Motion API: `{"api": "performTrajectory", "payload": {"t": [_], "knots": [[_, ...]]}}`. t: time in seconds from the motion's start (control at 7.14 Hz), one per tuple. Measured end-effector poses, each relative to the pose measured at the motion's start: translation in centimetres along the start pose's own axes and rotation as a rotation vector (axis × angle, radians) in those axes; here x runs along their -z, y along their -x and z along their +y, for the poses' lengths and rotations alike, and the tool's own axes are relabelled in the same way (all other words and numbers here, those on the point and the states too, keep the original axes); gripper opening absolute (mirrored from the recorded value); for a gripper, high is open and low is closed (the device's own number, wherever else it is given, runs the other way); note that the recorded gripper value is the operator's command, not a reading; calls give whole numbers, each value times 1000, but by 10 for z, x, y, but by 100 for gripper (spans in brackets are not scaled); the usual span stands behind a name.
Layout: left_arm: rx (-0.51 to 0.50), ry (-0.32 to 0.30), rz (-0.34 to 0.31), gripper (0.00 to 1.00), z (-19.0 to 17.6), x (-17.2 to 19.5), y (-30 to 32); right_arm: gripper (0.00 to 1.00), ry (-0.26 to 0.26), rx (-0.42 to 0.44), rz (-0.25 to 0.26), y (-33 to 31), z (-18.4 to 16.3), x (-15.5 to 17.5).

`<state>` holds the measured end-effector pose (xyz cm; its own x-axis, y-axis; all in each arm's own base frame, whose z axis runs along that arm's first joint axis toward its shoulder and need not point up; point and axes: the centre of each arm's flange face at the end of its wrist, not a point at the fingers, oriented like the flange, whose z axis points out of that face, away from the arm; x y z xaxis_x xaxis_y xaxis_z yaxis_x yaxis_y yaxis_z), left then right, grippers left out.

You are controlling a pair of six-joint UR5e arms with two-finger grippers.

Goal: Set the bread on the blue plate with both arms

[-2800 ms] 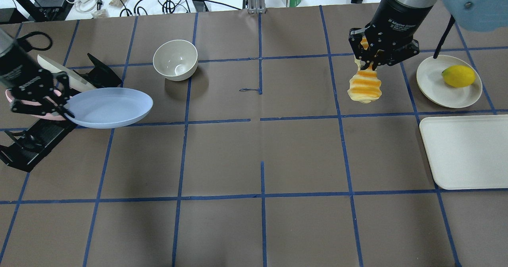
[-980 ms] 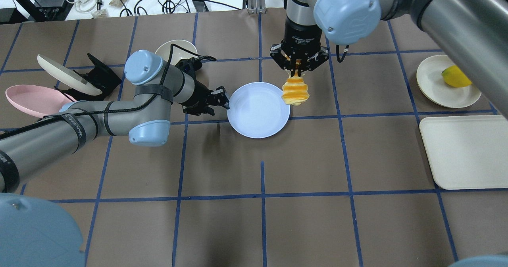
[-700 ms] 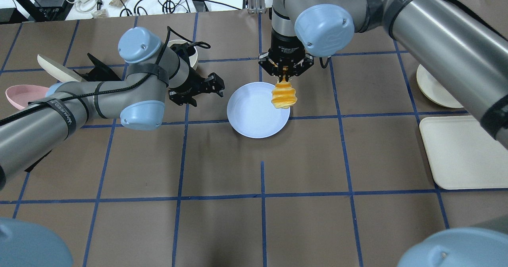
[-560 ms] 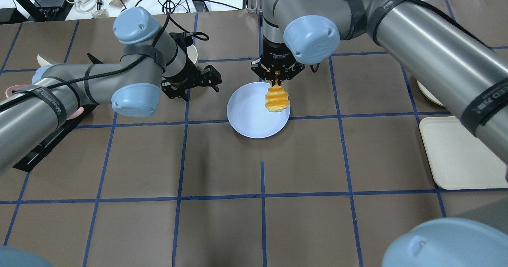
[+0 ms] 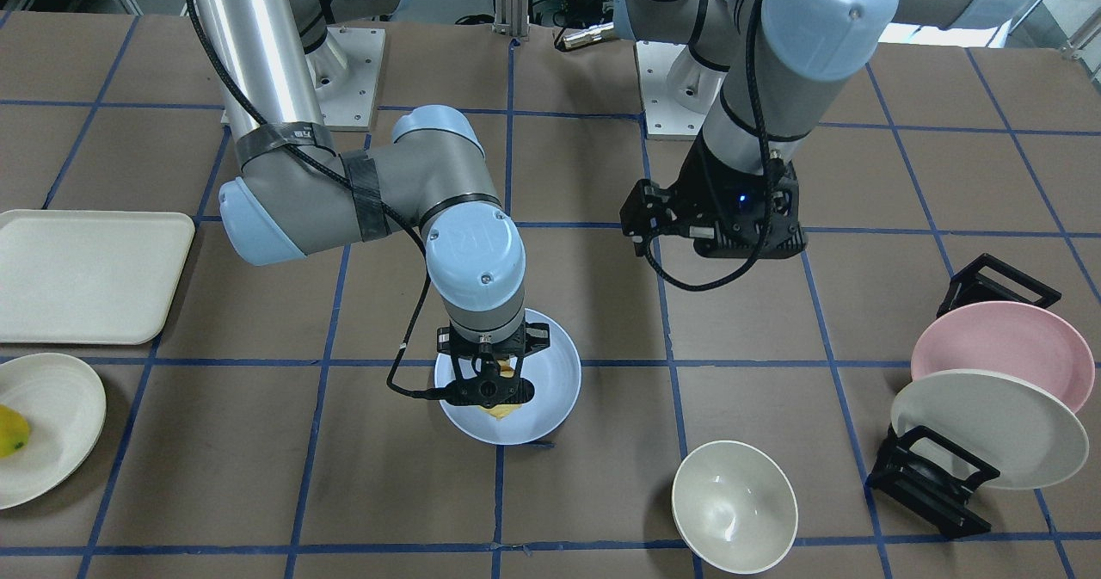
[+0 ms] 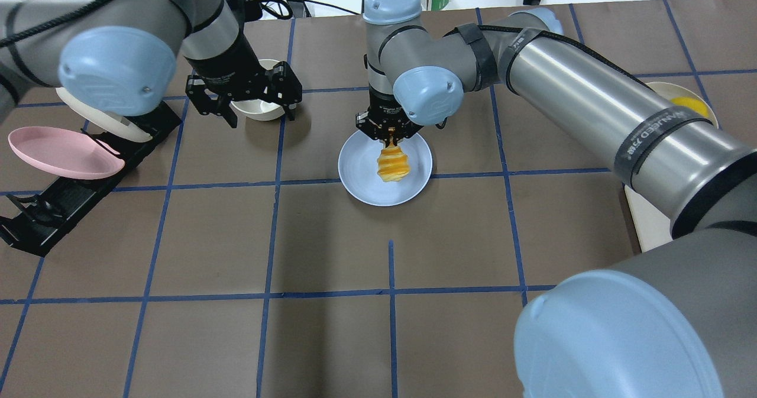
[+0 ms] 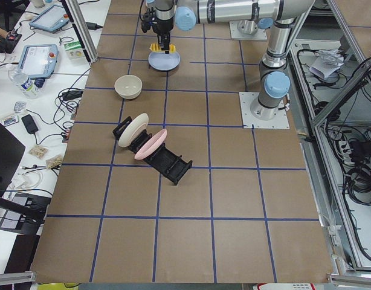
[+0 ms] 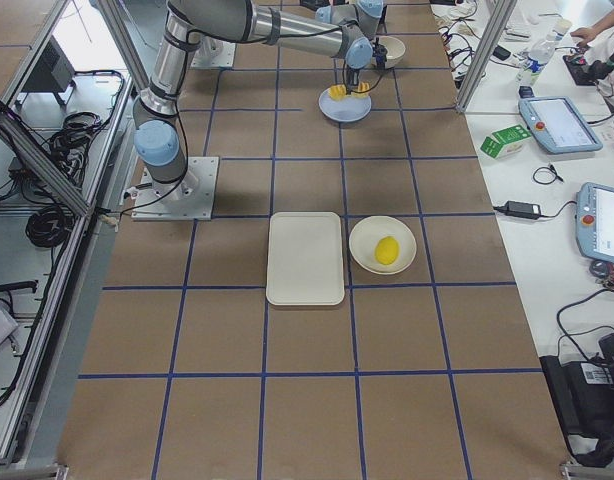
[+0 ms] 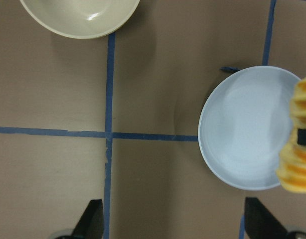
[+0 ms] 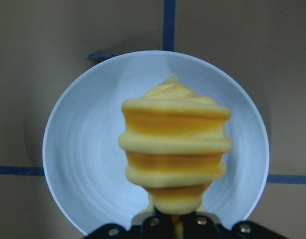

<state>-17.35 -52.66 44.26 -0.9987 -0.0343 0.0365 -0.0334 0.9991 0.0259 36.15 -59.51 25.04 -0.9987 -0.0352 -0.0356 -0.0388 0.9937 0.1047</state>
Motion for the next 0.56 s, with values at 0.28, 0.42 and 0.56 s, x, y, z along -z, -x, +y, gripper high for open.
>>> {"api": "performTrajectory", "payload": {"t": [0.28,0.42,0.56], "knots": [[-12,-8,-66,100,27,35,8,3,13,15,-9,10,4,-25],[-10,-16,-53,100,35,43,5,34,18,21,-10,14,8,-33],[-16,-24,-30,100,41,48,1,58,22,25,-9,15,9,-38]]}}
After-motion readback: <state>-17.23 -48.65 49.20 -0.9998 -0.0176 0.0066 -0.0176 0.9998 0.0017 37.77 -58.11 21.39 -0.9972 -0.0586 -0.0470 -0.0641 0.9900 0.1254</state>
